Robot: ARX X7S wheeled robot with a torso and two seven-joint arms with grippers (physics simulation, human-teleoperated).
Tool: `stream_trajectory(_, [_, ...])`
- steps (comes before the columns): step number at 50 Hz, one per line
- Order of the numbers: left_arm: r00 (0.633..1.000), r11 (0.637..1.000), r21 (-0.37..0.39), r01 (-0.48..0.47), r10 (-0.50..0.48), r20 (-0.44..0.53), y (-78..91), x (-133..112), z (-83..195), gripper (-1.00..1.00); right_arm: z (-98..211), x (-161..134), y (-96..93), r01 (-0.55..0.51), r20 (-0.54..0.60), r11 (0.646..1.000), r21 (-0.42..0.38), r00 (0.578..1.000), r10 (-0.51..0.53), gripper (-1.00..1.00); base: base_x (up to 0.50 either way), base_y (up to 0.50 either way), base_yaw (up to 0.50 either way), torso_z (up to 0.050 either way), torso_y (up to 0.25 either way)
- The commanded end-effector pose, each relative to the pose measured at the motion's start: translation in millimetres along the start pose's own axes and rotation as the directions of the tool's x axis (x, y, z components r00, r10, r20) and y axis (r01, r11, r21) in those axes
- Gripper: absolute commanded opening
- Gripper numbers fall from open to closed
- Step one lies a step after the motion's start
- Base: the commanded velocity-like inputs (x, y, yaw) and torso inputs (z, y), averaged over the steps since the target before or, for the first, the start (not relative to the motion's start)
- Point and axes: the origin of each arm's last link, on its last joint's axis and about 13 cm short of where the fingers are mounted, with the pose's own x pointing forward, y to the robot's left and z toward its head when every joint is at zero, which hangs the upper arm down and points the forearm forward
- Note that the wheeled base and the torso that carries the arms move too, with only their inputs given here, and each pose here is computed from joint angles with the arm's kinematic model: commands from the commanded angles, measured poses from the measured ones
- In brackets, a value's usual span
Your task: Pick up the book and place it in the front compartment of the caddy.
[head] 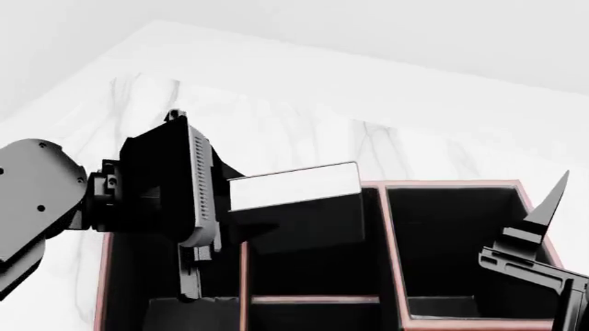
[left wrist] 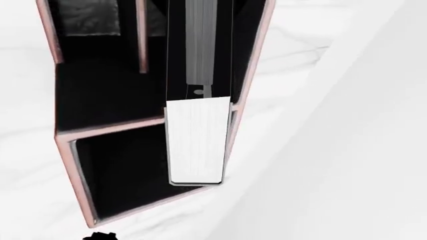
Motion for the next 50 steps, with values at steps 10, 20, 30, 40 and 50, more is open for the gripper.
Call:
stream_trajectory(10, [0.999,0.998,-0.049,0.032,-0.03,0.037,15.4,20,-10,-1.0,-2,3,-2.8,0.015,-0.019,1.0,0.014,1.0,-0.015,1.0,0.0,0.0,0.0,0.001,0.001])
stream_trajectory(20, [0.999,0.994,-0.107,0.033,-0.033,-0.001,22.3,34,-33,-1.0,-3,2,-3.1,0.016,-0.02,1.0,0.013,1.0,-0.016,1.0,0.0,0.0,0.0,0.0,0.001])
stream_trajectory(30, [0.999,0.979,-0.2,0.036,-0.041,-0.02,20.1,50,-63,-1.0,-3,4,-2.0,0.016,-0.023,1.0,0.007,1.0,-0.015,1.0,0.0,0.0,0.0,0.0,0.001])
stream_trajectory(40, [0.997,0.969,-0.238,0.061,-0.069,-0.025,6.2,58,-77,1.0,-2,4,-1.7,0.012,-0.022,1.0,0.007,1.0,-0.012,1.0,0.0,0.0,0.0,0.0,0.0])
stream_trajectory(50, [0.992,0.962,-0.256,0.09,-0.11,-0.064,-3.9,61,-87,1.0,-5,2,-0.7,0.007,-0.021,1.0,0.007,1.0,-0.007,1.0,0.0,0.0,-0.01,0.0,0.0])
